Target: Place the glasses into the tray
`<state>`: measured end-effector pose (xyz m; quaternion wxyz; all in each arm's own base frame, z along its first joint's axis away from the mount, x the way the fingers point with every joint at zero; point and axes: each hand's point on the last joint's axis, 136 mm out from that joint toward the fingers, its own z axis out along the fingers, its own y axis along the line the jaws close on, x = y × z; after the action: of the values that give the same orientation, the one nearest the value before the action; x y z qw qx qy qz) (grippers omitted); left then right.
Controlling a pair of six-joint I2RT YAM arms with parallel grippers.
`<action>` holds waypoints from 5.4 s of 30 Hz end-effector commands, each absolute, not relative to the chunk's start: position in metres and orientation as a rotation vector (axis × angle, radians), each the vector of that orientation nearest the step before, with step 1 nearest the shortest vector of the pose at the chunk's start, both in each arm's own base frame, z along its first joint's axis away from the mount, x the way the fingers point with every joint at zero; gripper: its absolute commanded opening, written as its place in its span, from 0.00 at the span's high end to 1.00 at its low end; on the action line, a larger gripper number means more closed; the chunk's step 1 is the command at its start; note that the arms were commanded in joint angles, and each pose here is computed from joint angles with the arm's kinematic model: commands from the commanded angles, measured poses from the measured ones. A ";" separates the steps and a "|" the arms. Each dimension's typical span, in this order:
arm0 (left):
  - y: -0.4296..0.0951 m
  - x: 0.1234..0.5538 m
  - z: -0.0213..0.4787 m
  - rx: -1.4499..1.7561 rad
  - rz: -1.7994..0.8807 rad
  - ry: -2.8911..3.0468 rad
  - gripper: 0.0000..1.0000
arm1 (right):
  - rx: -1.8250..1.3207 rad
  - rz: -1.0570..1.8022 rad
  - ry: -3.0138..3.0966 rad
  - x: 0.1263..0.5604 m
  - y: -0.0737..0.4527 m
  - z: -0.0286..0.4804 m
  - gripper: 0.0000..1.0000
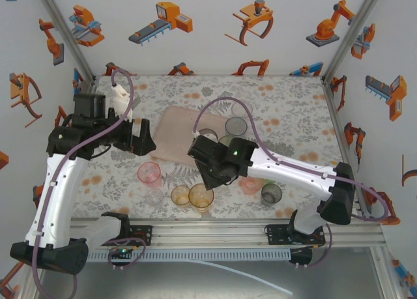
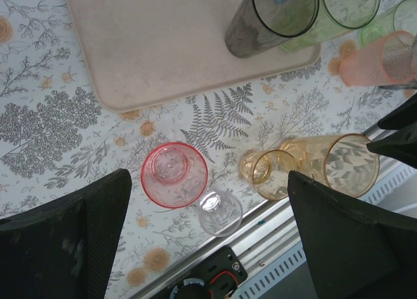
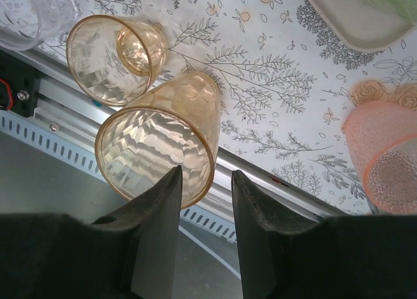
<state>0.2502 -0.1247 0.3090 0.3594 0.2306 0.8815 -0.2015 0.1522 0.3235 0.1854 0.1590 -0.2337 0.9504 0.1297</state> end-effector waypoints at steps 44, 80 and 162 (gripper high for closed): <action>-0.120 0.246 0.325 0.570 -0.503 2.238 0.03 | -0.672 0.113 2.730 0.151 0.297 0.159 1.00; -0.091 0.251 0.336 0.405 -0.447 2.219 0.03 | -0.505 0.423 2.429 0.352 0.298 0.351 1.00; -0.094 0.251 0.317 0.424 -0.487 2.261 0.03 | -0.550 -0.014 2.688 0.449 0.278 0.154 0.97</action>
<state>0.2538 -0.0925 0.3168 0.3847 0.1632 0.8900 -0.1825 0.4461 0.2794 0.1598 0.2020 -0.1917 0.9604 -0.0059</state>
